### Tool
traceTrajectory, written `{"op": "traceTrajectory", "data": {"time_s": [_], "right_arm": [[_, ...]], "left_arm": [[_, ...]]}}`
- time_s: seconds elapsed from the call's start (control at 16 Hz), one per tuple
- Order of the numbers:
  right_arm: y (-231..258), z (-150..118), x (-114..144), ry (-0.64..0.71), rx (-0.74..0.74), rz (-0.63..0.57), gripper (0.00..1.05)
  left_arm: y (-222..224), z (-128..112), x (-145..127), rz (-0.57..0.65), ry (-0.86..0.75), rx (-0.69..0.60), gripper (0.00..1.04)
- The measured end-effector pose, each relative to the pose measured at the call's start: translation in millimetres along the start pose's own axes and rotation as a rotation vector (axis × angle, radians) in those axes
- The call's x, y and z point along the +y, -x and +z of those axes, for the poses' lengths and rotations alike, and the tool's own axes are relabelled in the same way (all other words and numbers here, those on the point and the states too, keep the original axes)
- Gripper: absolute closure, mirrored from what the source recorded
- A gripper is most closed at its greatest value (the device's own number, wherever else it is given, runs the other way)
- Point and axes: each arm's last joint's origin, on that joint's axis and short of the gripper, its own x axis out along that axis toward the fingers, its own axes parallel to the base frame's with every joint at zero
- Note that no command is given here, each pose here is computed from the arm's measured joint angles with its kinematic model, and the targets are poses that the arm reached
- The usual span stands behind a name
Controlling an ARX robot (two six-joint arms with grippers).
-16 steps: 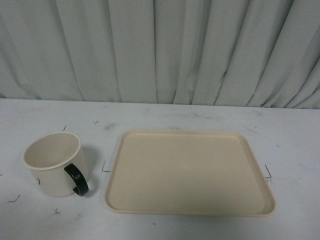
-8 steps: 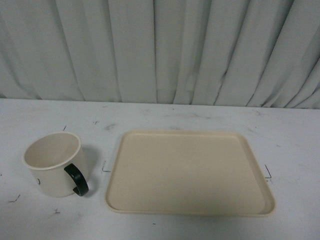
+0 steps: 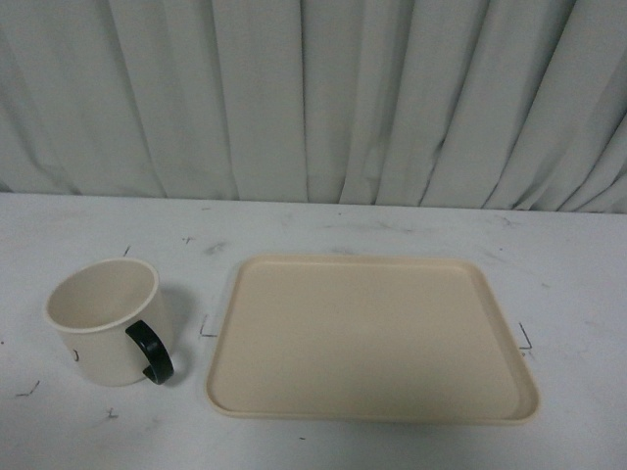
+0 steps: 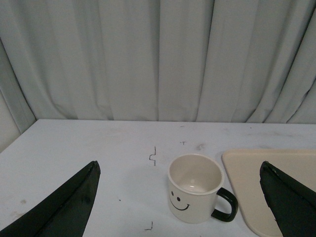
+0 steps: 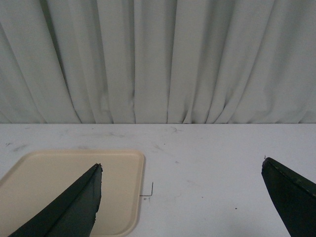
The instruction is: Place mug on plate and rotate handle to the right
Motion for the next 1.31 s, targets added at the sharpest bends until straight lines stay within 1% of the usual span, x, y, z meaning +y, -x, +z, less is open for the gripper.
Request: {"op": "traceTrajectory", "data": {"time_s": [1.31], "right_arm": [[0.0,0.0,0.0,0.0,0.0,0.0,0.06]], "left_arm": [[0.0,0.0,0.0,0.0,0.0,0.0,0.07]]}}
